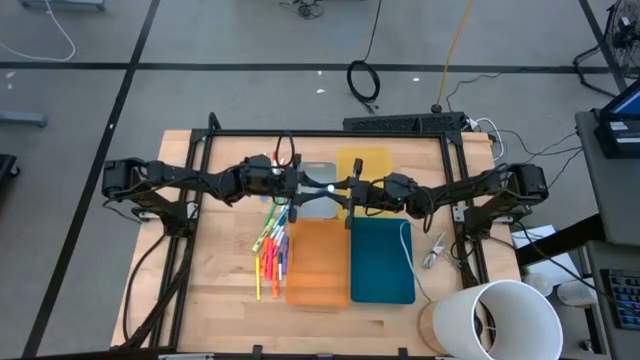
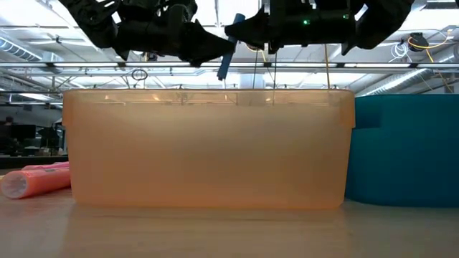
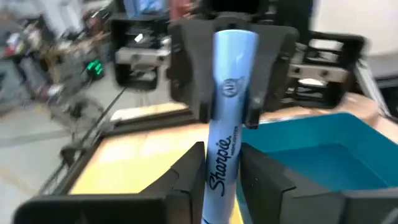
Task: Pick & Place Markers
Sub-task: Put the blue highlighter pen into the yellow bin
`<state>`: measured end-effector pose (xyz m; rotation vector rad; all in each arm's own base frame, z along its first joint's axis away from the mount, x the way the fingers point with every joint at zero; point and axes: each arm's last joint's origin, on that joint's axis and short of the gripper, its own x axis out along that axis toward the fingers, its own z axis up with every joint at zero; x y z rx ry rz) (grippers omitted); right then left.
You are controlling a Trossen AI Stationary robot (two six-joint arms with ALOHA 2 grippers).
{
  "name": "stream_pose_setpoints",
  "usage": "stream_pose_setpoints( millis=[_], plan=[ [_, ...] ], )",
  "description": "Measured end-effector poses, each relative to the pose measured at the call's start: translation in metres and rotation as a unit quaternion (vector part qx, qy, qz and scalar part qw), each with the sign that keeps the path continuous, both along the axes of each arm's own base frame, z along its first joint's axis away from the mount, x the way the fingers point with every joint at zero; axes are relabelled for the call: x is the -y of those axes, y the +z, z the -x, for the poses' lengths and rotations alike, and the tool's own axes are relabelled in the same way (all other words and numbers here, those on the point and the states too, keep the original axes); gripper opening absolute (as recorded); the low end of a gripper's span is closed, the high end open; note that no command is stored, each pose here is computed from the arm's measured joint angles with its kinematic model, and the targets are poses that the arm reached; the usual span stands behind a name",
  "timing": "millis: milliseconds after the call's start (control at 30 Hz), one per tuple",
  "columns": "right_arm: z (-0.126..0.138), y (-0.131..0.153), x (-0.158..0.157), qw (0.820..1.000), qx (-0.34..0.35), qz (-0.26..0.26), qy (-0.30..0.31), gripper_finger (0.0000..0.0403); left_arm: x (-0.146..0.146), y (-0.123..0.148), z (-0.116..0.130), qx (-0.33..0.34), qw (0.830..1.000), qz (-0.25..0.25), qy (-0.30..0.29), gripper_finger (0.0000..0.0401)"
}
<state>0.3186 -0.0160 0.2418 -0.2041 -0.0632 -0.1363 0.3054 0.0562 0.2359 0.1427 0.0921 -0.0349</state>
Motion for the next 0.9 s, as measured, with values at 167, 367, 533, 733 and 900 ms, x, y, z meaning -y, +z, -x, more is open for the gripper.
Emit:
stream_pose_setpoints(
  millis=[167,367,533,733,900],
  plan=[
    [0.004,0.003,0.003,0.999,-0.019,0.006,-0.033,0.0047,-0.002,0.000,0.000,0.000,0.999,0.019,0.028,0.0180],
    [0.016,0.007,0.006,0.993,-0.068,0.009,-0.094,0.0047,0.002,0.004,0.002,0.000,1.000,0.013,0.027,0.0279],
    [0.032,0.011,0.010,0.978,-0.128,0.009,-0.164,0.0047,0.006,0.013,0.015,-0.035,0.995,-0.006,0.095,0.0319],
    [0.053,0.011,0.023,0.957,-0.190,-0.030,-0.219,0.0047,0.013,0.016,0.043,-0.138,0.974,-0.005,0.179,0.0320],
    [0.061,0.003,0.038,0.950,-0.238,-0.075,-0.185,0.0047,0.015,0.002,0.061,-0.247,0.945,0.013,0.215,0.0302]
  ],
)
